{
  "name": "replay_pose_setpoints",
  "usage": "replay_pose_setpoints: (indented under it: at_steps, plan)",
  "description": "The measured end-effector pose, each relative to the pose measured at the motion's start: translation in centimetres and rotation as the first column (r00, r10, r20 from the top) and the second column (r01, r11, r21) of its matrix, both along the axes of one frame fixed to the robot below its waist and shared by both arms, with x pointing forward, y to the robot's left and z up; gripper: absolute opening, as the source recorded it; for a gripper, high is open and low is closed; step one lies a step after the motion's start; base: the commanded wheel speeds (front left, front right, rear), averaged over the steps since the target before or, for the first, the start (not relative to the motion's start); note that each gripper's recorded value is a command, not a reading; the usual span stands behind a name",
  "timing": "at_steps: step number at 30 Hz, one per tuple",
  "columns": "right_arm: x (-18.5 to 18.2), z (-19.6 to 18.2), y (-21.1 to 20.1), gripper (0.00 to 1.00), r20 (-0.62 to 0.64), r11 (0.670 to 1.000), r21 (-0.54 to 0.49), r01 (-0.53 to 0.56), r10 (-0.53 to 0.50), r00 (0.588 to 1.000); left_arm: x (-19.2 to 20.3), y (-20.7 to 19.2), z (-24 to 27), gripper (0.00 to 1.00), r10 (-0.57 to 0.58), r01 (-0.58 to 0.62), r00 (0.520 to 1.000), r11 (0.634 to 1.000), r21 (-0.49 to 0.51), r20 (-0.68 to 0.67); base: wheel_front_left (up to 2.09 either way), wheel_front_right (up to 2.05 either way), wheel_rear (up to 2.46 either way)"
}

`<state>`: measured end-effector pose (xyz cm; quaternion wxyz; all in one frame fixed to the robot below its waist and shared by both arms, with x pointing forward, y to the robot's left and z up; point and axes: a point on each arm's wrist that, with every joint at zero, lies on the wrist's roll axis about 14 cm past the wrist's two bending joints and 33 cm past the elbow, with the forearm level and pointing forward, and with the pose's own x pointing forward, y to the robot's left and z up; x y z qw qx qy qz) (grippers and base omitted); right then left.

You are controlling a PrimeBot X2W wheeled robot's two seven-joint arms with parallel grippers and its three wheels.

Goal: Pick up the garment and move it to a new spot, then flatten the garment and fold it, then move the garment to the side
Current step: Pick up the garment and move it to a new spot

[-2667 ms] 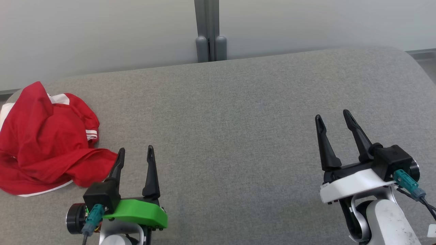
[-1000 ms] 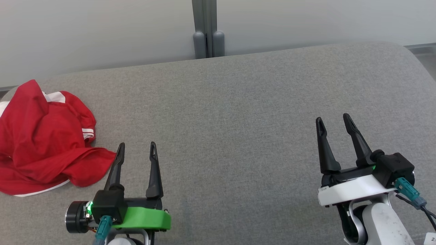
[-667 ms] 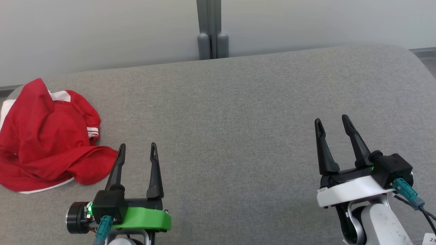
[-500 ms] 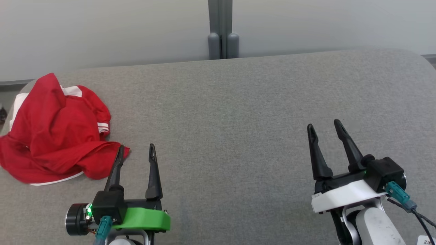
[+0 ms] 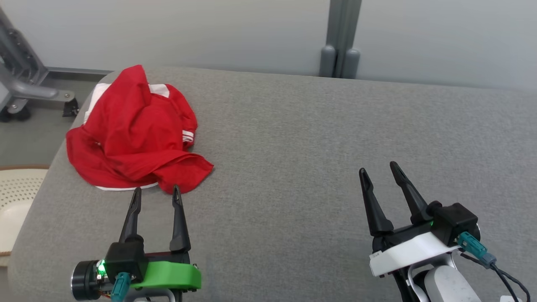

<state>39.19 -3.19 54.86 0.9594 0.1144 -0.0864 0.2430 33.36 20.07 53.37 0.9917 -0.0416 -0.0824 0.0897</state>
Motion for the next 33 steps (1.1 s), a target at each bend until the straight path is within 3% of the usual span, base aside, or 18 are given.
replay_pose_setpoints:
  at_steps: [15, 28, 33]
  plan:
    - [-0.7, 0.2, 6.5, 1.00, -0.002, 0.982, 0.009, -0.190, 0.190, 0.982, -4.8, 5.5, 0.3, 1.00, 0.194, -0.194, 0.981, 0.981, 0.002, 0.012, 0.00, 0.00, 0.00]
    - [-0.4, -0.4, 6.5, 1.00, -0.017, 0.982, 0.011, -0.187, 0.188, 0.982, -4.8, 6.4, 0.0, 1.00, 0.220, -0.220, 0.975, 0.975, 0.008, -0.002, 0.00, 0.00, 0.00]
    - [1.0, -0.6, 5.9, 1.00, -0.006, 0.987, 0.001, -0.163, 0.163, 0.987, -3.0, 6.5, -0.1, 1.00, 0.207, -0.206, 0.978, 0.977, 0.064, -0.019, 0.00, 0.00, 0.00]
